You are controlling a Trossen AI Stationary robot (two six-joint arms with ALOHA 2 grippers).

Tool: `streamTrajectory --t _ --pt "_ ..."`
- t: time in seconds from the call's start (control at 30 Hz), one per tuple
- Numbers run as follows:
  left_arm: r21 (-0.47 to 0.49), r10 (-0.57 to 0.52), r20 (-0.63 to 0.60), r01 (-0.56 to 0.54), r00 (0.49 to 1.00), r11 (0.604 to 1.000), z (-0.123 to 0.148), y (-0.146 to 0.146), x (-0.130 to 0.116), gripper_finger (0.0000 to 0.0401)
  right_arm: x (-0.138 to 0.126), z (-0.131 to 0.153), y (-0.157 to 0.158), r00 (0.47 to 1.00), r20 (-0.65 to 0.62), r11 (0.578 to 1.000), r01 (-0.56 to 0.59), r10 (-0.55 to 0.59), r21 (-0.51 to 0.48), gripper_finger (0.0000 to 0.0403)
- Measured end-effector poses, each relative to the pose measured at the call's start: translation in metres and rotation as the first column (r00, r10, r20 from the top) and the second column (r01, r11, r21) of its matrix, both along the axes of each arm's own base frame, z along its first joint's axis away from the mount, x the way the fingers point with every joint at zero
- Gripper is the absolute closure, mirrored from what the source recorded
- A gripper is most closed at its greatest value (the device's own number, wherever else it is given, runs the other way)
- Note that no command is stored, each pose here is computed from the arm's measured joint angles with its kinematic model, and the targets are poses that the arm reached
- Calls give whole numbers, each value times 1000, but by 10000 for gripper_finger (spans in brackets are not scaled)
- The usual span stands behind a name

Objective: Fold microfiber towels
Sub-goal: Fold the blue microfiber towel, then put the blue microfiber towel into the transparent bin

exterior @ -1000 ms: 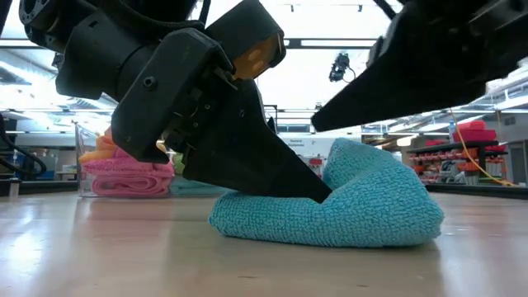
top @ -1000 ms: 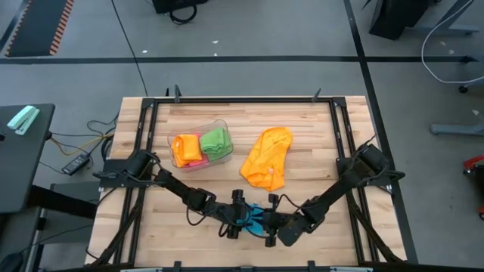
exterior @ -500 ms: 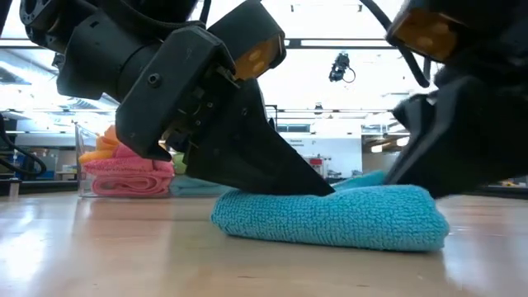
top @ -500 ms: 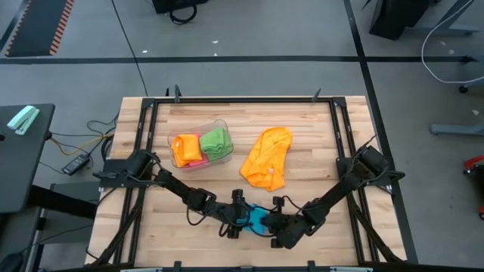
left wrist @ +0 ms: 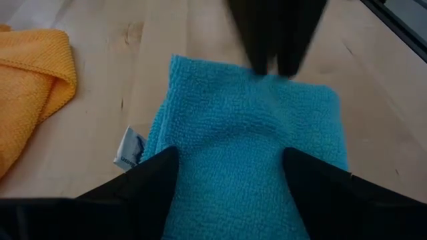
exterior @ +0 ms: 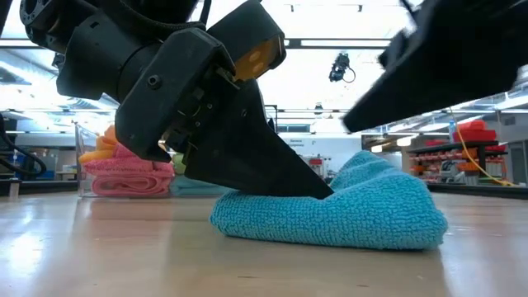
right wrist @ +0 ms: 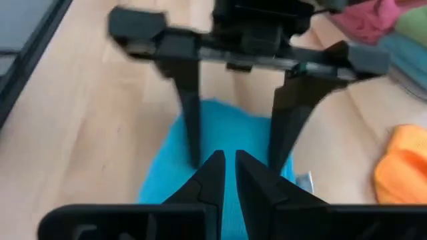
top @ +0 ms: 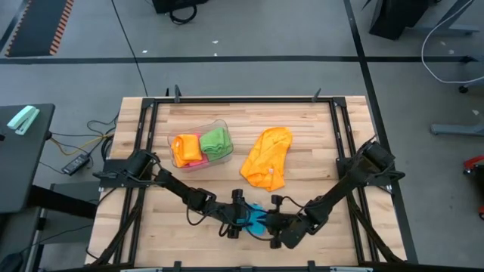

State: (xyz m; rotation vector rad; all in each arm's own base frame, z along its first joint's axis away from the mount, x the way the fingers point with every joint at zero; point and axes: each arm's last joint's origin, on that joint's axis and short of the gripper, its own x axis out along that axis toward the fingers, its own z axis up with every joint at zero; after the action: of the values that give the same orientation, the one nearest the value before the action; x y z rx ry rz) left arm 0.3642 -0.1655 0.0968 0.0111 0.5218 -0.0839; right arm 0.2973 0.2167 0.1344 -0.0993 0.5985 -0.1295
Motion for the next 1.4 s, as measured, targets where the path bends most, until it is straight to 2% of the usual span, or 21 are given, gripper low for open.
streamTrajectory --t 0.1,0.27,0.63,0.9,1.17,1.4 --pt "0 0 0 0 1000 1000 0 0 0 119 10 -13 -5 1000 19 1000 2 -2 -8 358" --pt "0 1 -2 -1 1000 1000 0 0 0 119 14 -37 -13 997 -72 1000 8 -7 12 358" --pt "-4 3 -2 -3 1000 1000 0 0 0 119 -8 -39 3 988 -146 994 66 -52 90 358" --pt "-6 5 -4 -5 1000 1000 0 0 0 119 -11 -34 4 987 -157 994 57 -42 90 358" --pt "-4 5 -8 -5 1000 1000 -1 0 0 119 -15 -5 5 994 -108 997 -14 22 76 358" --pt "-4 5 -8 -5 1000 1000 -1 0 0 119 -22 1 21 978 -78 980 -196 193 -30 354"
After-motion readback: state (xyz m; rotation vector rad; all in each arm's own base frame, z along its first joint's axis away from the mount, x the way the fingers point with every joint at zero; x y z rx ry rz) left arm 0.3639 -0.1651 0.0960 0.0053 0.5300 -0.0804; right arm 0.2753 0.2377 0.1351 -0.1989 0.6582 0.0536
